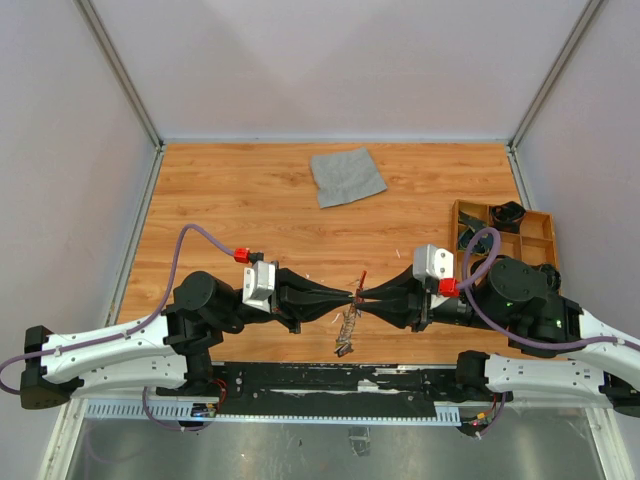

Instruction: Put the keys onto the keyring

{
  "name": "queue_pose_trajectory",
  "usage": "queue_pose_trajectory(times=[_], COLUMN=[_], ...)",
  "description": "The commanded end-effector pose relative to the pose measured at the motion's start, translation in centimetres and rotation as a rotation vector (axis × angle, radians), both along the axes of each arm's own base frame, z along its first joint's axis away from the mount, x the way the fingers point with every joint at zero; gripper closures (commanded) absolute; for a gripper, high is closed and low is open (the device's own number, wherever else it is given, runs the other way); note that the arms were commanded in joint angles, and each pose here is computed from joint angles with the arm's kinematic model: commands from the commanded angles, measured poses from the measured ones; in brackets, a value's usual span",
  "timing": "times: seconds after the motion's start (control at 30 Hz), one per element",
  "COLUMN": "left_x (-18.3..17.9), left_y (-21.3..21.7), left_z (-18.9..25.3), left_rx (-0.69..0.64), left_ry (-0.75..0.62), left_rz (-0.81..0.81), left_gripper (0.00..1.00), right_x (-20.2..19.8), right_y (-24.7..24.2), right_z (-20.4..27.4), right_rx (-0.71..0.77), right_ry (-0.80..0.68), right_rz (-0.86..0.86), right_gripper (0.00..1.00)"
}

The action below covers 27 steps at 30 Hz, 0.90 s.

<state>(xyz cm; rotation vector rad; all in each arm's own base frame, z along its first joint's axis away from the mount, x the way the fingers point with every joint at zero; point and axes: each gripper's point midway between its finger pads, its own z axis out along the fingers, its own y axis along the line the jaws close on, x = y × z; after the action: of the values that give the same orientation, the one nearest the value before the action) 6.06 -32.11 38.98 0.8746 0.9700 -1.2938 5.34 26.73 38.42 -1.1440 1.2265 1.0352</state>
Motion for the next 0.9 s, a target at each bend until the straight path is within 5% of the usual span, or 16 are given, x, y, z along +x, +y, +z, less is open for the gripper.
queue_pose_trajectory(times=[0.0,0.4,0.6,0.73,0.87], left_x=[-0.6,-0.6,-0.5,-0.5,-0.7], left_y=[0.7,0.9,0.9,0.8,0.6], left_z=[2.3,2.4,2.3,2.1,1.8], left_rx=[-0.083,-0.089,-0.088,-0.083,-0.058], left_ry=[-0.025,-0.026,-0.026,-0.025,-0.030], left_rz=[-0.016,-0.014,-0.009,-0.007,-0.018], left_gripper=[0.99,0.99,0.99,1.00,0.90], right_x=[0.1,0.2,0.3,0.5,0.6], right_y=[0.1,0.7,0.6,0.0,-0.8], right_z=[0.2,-0.6,-0.5,-0.2,-0.1], right_rx=[0.020,-0.005,-0.006,-0.025,-0.113], right_ry=[-0.004,0.020,0.022,0.017,0.004], right_rz=[0.000,0.003,-0.006,-0.026,-0.031], right_gripper=[0.80,0.83,0.99,0.99,0.99])
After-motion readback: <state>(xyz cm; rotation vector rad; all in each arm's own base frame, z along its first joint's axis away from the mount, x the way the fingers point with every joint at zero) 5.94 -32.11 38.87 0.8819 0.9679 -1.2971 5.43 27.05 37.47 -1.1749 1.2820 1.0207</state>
